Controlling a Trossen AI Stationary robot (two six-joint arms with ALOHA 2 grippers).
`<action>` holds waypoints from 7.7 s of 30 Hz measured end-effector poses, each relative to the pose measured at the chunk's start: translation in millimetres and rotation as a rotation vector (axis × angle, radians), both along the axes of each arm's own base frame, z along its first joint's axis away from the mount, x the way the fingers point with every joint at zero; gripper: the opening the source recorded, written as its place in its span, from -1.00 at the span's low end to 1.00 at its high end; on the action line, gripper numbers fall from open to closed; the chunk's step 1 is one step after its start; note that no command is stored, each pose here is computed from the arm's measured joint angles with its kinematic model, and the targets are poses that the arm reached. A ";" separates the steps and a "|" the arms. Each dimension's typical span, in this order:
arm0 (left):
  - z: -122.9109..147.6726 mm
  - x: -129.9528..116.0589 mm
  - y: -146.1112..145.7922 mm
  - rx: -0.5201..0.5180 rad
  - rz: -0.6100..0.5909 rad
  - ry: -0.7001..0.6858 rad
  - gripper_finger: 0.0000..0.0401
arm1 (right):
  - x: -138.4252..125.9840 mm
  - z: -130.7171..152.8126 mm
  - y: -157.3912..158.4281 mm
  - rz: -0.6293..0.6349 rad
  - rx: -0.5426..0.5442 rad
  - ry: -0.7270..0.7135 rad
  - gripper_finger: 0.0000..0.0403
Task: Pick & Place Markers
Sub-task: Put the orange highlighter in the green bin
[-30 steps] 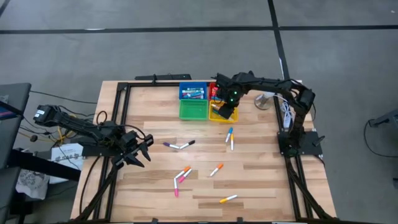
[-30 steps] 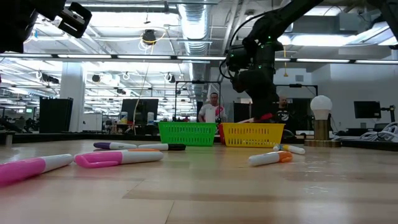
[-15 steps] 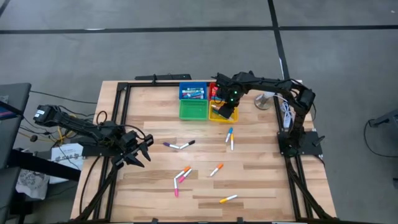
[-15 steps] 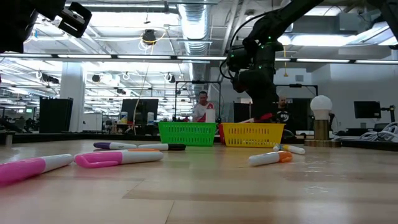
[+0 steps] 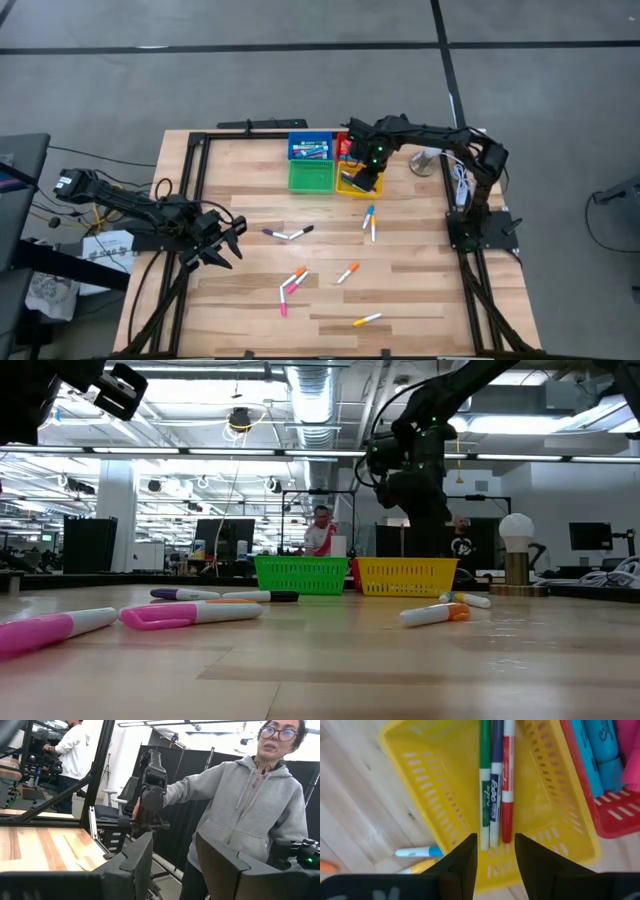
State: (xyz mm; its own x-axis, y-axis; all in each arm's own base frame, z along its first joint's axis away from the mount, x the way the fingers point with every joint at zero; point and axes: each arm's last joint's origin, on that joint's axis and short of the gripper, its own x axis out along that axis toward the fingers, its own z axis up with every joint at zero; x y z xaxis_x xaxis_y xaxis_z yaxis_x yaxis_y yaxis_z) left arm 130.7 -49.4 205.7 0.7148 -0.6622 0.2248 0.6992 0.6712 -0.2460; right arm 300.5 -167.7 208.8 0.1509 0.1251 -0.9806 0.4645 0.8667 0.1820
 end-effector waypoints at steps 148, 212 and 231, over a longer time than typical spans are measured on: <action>0.9 -0.1 0.1 0.054 0.019 -0.062 -0.25 | 75.7 -33.2 234.5 0.885 0.186 -0.317 -0.77; 0.9 -0.1 0.0 0.171 0.056 -0.171 -0.25 | 111.3 54.3 -2.9 0.477 -0.408 -0.608 -0.77; 0.9 -0.1 0.0 0.171 0.056 -0.171 -0.25 | 134.1 -32.1 -8.6 0.470 -0.260 -0.465 -0.77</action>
State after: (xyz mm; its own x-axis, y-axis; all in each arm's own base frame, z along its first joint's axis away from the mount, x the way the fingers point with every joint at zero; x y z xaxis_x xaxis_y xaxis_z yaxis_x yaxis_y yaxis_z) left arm 130.6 -49.4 206.6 0.7127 -0.6616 0.2334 0.6815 0.7318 -0.0067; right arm 434.6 -176.3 176.7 0.5487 0.0500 -0.8346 -0.0450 0.9985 0.0302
